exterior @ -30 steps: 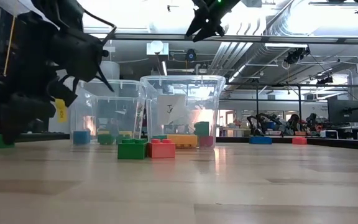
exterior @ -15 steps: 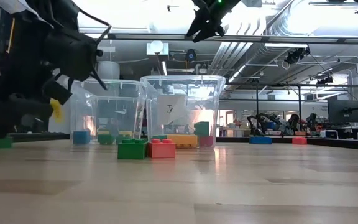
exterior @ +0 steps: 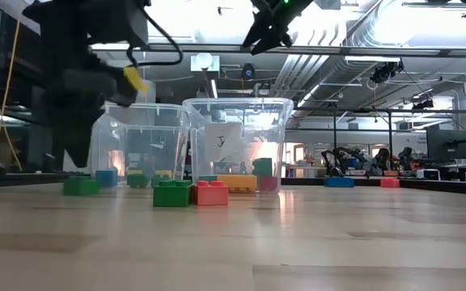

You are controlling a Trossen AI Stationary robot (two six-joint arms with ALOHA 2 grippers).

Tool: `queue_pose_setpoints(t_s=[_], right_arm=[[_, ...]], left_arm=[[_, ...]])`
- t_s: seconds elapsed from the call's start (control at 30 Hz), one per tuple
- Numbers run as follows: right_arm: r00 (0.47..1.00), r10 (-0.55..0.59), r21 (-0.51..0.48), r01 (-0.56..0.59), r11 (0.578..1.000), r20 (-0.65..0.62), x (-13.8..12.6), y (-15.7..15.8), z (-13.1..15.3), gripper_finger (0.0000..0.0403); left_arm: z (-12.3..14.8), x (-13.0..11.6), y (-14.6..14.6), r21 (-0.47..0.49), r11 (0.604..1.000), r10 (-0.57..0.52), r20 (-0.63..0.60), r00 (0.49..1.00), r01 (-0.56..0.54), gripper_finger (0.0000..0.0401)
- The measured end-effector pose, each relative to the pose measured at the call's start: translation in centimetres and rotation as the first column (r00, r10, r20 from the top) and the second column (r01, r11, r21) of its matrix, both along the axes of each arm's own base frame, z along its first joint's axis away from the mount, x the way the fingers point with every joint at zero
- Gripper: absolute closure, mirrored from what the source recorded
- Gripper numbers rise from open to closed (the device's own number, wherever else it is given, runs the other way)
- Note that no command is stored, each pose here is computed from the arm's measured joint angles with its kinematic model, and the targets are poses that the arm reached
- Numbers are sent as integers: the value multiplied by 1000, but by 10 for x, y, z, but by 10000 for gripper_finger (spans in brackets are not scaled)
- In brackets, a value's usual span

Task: Sort blocks by size
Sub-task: Put the green small game piece into the left transparent bin

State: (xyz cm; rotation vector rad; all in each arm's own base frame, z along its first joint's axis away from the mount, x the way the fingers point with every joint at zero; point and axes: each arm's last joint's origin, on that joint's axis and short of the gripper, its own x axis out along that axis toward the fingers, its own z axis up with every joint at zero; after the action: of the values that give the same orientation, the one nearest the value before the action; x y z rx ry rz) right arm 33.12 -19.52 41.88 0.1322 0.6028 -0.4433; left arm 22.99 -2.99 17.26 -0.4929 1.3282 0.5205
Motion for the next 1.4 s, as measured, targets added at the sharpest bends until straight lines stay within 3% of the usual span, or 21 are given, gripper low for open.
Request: queue_pose_setpoints(t_s=[0.17, 0.3, 0.47, 0.57, 0.73, 0.97, 1.13, 1.3, 1.4], right_arm=[[999, 38, -16, -38, 999, -9, 0, 1, 0, 185], [998, 54, -36, -55, 998, -19, 0, 1, 0, 185], [995, 102, -32, -102, 994, -13, 1, 2, 0, 185], [986, 166, 15, -167, 986, 20, 2, 4, 0, 185], [984, 171, 144, -177, 974, 54, 5, 14, -2, 185], [990, 137, 244, -143, 959, 41, 19, 49, -5, 185], [997, 68, 225, -71, 972, 20, 30, 77, -5, 185], [999, -14, 238, 6, 971, 30, 35, 103, -2, 185], [999, -24, 231, 14, 973, 39, 32, 118, 3, 185]], left_arm=[[6, -1, -6, -48, 956, -292, -23, 956, 290, 401], [21, 4, -8, -68, 941, -332, -2, 943, 331, 401], [46, 17, -9, 10, 887, -460, 78, 884, 461, 399], [53, 19, -4, 69, 813, -582, 59, 811, 579, 383], [51, 14, 10, 79, 631, -770, -57, 635, 772, 316], [49, 15, 24, 105, 432, -891, -105, 442, 896, 198], [30, 12, 27, 130, 379, -911, -118, 394, 916, 143], [23, 12, 24, 164, 340, -925, -119, 361, 926, 126], [18, 9, 19, 150, 266, -949, -130, 286, 952, 126]])
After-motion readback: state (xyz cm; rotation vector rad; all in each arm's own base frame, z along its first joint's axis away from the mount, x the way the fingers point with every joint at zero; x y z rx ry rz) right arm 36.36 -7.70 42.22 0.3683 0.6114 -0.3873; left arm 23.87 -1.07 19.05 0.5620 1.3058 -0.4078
